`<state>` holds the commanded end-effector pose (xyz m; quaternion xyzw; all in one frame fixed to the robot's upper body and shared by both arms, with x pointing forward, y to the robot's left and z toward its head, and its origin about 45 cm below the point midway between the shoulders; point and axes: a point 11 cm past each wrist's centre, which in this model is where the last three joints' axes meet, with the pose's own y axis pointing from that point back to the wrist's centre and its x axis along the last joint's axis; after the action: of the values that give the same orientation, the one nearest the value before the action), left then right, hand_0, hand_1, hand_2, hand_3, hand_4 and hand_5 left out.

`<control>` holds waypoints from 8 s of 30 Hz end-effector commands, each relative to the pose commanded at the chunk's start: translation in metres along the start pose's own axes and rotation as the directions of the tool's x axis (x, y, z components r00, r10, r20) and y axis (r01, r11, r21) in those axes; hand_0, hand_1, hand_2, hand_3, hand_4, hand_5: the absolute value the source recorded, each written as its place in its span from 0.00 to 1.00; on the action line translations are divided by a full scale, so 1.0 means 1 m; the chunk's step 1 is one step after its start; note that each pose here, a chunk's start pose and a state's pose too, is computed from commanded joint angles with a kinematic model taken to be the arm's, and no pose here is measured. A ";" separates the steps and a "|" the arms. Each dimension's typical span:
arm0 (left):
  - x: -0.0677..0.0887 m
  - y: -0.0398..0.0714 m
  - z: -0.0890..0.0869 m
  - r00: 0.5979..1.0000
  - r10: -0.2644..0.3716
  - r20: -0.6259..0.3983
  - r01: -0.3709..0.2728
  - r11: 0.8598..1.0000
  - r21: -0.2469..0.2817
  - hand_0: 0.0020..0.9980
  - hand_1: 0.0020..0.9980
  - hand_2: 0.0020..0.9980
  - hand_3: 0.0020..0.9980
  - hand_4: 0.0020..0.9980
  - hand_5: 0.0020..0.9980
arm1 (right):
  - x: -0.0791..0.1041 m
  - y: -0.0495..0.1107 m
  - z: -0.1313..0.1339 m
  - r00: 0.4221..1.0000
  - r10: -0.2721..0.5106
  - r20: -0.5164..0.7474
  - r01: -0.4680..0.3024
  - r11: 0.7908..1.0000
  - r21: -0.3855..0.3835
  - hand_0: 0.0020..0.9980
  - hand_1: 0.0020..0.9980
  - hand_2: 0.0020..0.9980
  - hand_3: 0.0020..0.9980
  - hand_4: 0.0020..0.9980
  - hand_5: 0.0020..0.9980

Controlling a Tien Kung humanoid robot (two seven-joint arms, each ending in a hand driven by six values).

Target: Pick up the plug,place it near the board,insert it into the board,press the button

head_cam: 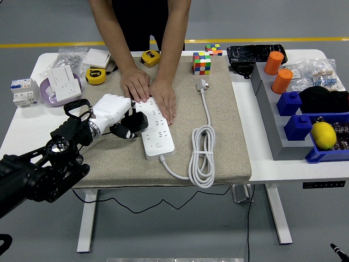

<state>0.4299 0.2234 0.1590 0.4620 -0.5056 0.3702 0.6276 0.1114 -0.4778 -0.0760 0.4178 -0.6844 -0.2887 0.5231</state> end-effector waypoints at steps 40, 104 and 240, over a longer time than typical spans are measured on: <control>0.012 0.009 -0.016 0.996 -0.088 -0.020 0.089 0.994 0.061 0.89 0.96 0.91 0.91 1.00 0.40 | 0.001 0.000 -0.005 0.999 0.002 0.035 -0.002 1.000 0.014 1.00 0.84 0.75 0.79 1.00 0.85; -0.035 0.076 0.039 0.337 -0.049 -0.940 0.144 0.990 -0.001 1.00 0.99 0.93 0.93 1.00 1.00 | 0.000 0.000 0.001 0.999 0.005 0.041 -0.005 1.000 0.006 1.00 0.84 0.76 0.79 1.00 0.83; 0.024 0.047 0.061 0.823 -0.212 -0.527 0.229 0.973 -0.034 0.99 0.90 0.83 0.82 1.00 1.00 | 0.025 -0.002 -0.013 0.997 0.052 0.055 -0.053 0.998 0.016 1.00 0.83 0.75 0.79 1.00 0.85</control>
<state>0.3738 0.1795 0.1956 0.4079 -0.2517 0.4153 0.7732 0.1221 -0.5001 -0.0620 0.3962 -0.7118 -0.2799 0.5080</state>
